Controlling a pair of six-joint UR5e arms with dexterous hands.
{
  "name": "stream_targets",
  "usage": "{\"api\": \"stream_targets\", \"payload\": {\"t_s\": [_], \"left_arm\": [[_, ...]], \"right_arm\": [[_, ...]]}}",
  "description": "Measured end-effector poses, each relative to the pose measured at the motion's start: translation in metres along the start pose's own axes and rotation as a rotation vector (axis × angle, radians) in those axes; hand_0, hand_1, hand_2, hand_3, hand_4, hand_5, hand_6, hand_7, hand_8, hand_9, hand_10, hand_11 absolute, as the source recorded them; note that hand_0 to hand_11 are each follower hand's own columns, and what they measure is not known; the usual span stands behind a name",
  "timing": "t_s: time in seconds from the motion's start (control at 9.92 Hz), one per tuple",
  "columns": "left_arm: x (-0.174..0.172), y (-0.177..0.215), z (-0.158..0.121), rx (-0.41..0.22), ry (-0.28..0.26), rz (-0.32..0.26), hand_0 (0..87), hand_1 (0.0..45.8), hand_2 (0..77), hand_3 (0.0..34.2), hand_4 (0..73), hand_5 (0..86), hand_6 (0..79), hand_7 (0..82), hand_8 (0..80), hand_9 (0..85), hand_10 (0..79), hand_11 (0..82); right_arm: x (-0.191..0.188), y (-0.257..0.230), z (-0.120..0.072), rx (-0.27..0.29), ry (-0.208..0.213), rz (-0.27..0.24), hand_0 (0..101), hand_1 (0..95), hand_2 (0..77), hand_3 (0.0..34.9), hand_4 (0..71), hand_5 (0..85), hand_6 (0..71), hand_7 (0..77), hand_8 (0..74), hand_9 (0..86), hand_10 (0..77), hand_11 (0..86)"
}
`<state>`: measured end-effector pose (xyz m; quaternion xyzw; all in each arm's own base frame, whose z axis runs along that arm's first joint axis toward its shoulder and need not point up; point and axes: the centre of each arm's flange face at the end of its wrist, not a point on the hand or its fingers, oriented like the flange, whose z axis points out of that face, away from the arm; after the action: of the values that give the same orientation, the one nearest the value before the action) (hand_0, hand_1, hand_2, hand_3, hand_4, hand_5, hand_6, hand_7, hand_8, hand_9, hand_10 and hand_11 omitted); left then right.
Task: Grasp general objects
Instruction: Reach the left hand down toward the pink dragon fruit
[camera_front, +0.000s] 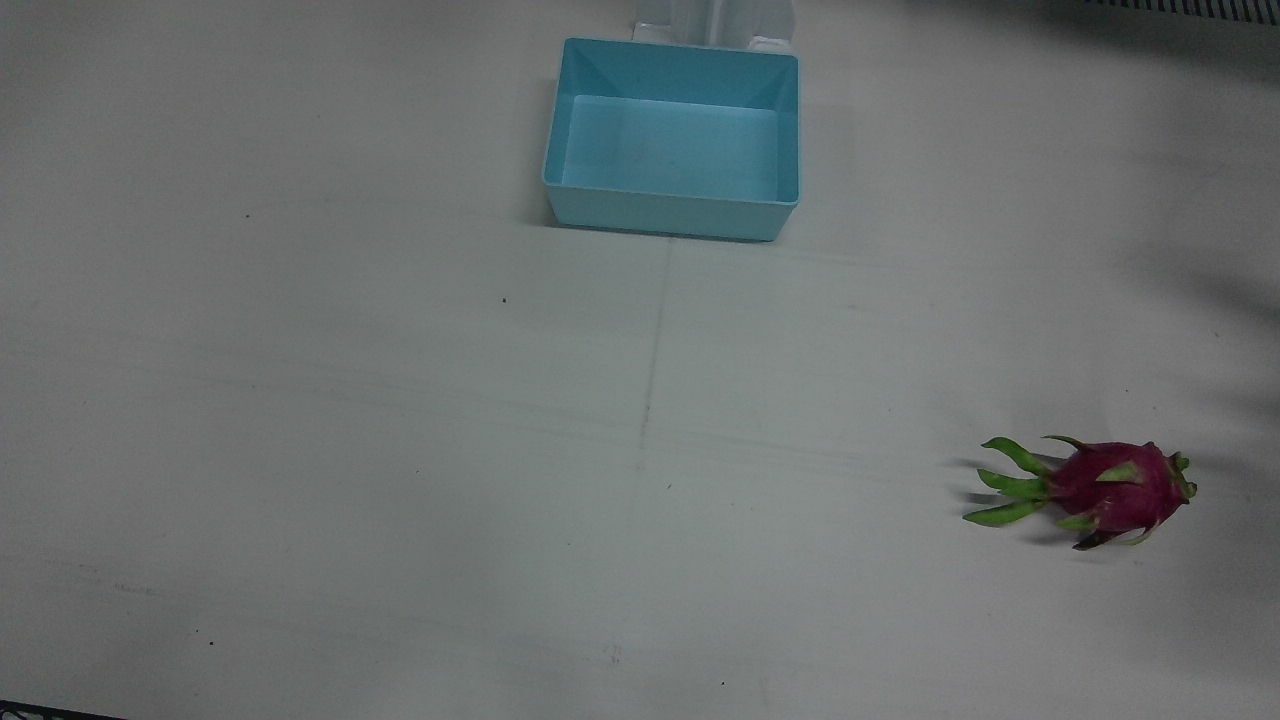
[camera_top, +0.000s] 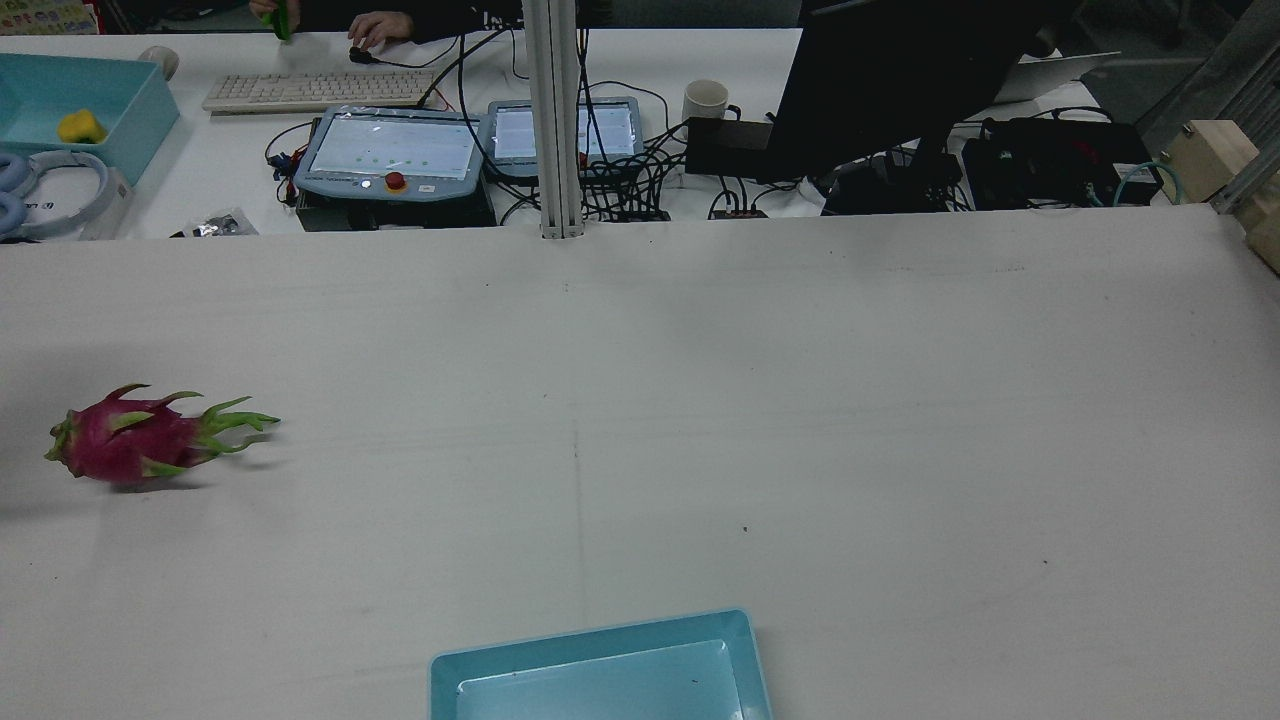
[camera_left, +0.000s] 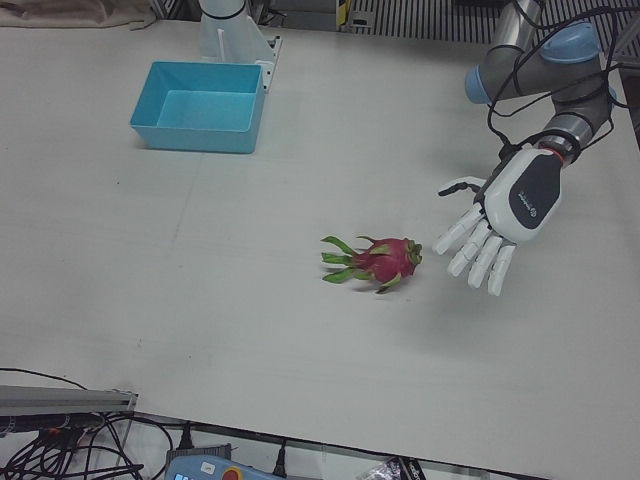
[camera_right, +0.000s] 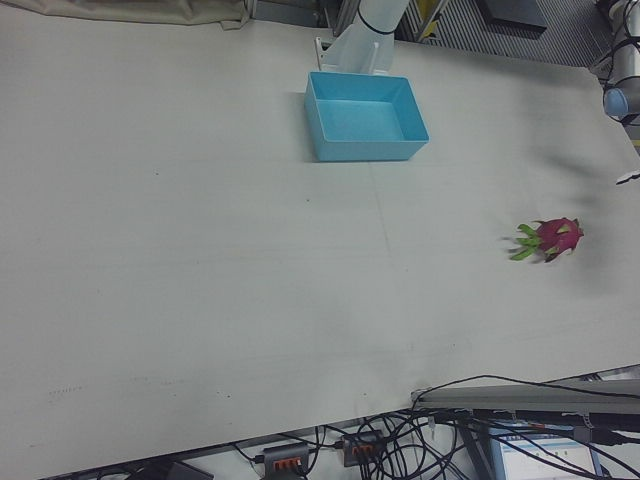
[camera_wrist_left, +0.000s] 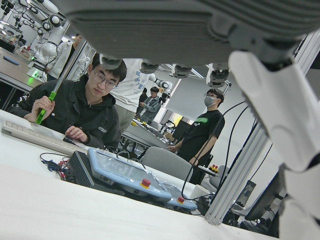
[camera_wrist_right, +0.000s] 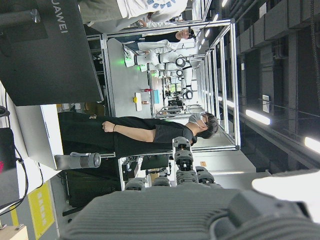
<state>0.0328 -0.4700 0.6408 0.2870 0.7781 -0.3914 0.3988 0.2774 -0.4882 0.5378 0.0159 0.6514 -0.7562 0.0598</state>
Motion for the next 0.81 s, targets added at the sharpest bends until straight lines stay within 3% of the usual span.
{"api": "stream_targets", "payload": {"t_s": [0.1,0.2,0.3,0.4,0.81], "left_arm": [[-0.004,0.007,0.002,-0.014,-0.016,0.026,65.5,0.0,29.5,10.8,0.0,2.7,1.1,6.0,1.6,2.2,0.5,1.1],[-0.01,0.015,0.004,-0.028,-0.035,0.054,65.7,0.0,23.5,17.9,0.0,2.2,0.5,5.4,1.6,2.2,0.5,1.1],[-0.017,0.024,0.007,-0.042,-0.057,0.087,65.7,0.0,23.5,25.0,0.0,2.2,0.5,4.4,1.6,1.6,0.5,1.1],[-0.023,0.032,0.012,-0.055,-0.076,0.116,64.9,0.0,22.4,28.2,0.0,2.2,0.5,3.8,1.6,1.1,1.1,1.1],[-0.033,0.055,0.037,-0.094,-0.103,0.192,63.9,0.0,22.4,30.1,0.0,2.2,0.5,3.3,1.6,1.1,1.1,1.1]], "right_arm": [[0.0,0.0,0.0,0.0,0.0,0.0,0,5.4,1.6,0.0,0.0,0.5,0.0,0.0,0.0,1.1,0.0,0.5],[0.0,0.0,0.0,0.0,0.0,0.0,0,5.4,1.6,0.0,0.0,0.5,0.0,0.0,0.0,0.5,0.0,0.5],[0.0,0.0,0.0,0.0,0.0,0.0,0,5.4,1.6,0.0,0.0,0.5,0.0,0.0,0.0,0.5,0.0,0.5],[0.0,0.0,0.0,0.0,0.0,0.0,0,5.4,1.6,0.0,0.0,0.5,0.0,0.0,0.0,0.5,0.0,0.5],[0.0,0.0,0.0,0.0,0.0,0.0,0,5.4,1.6,0.0,0.0,0.5,0.0,0.0,0.0,0.5,0.0,0.5]]}}
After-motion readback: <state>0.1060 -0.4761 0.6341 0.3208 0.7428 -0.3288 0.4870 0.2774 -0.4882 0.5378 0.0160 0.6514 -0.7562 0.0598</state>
